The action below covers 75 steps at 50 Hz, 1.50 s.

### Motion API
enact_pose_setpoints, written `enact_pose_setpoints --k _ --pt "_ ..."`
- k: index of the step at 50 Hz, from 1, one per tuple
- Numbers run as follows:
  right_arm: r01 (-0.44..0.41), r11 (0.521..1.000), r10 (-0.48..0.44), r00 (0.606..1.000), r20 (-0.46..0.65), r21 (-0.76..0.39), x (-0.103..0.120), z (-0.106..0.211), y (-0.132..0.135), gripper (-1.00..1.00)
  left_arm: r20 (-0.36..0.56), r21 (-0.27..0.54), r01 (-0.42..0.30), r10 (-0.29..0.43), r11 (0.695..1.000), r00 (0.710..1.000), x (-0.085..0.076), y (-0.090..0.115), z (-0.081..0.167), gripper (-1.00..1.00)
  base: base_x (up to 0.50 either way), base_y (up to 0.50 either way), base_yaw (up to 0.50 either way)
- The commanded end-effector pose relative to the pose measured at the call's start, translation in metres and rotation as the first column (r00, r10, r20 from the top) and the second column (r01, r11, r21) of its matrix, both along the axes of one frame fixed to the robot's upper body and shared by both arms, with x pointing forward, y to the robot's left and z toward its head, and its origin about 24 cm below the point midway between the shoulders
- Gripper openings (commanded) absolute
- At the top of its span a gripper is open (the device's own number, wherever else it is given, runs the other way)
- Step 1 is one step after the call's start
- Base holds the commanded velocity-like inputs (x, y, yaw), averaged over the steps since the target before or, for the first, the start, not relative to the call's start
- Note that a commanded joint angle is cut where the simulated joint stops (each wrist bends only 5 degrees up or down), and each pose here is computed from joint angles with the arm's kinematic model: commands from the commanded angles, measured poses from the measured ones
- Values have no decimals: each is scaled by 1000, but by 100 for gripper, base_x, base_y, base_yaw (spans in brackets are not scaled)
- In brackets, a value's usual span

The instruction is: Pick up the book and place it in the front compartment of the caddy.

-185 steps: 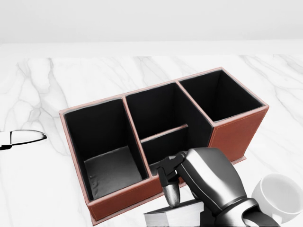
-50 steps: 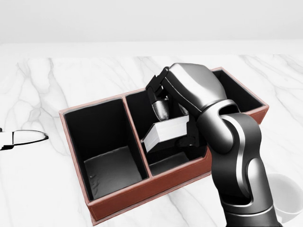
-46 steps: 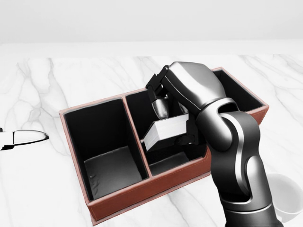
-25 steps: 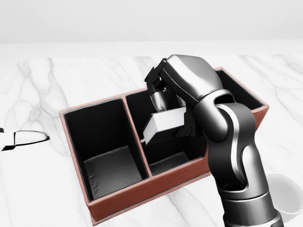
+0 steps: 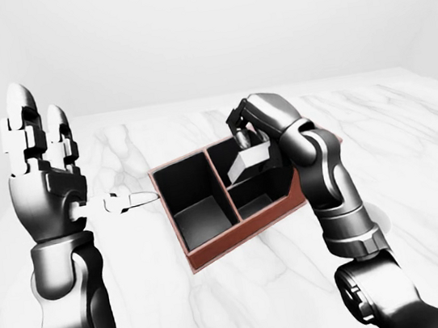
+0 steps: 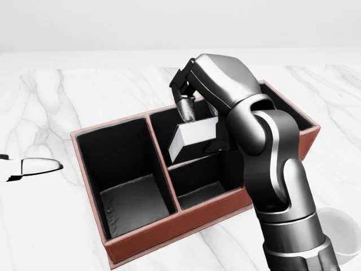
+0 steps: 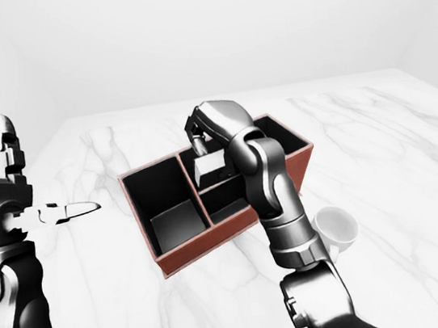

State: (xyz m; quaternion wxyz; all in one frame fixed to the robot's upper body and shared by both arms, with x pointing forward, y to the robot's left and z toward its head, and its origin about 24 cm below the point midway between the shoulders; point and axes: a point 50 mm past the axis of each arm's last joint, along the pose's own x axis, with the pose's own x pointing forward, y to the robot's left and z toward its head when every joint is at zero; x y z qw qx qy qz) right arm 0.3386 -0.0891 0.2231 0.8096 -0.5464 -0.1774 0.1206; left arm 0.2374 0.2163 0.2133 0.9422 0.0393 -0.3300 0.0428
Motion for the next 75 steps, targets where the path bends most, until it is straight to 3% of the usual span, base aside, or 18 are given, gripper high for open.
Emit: enact_pose_setpoints --k 1,45,75 --pt "28 1000 -28 999 28 4 7 4 -1 -100 -8 0 2 -2 1000 1000 1 -1 -2 100 0 0 0" --pt "69 998 -69 998 -13 13 36 -5 9 -100 9 2 4 -4 1000 1000 -1 -1 1 100 0 0 0" --pt "48 999 -48 999 -12 -18 47 -11 19 -100 4 -2 2 -2 1000 1000 1 0 1 100 0 0 0"
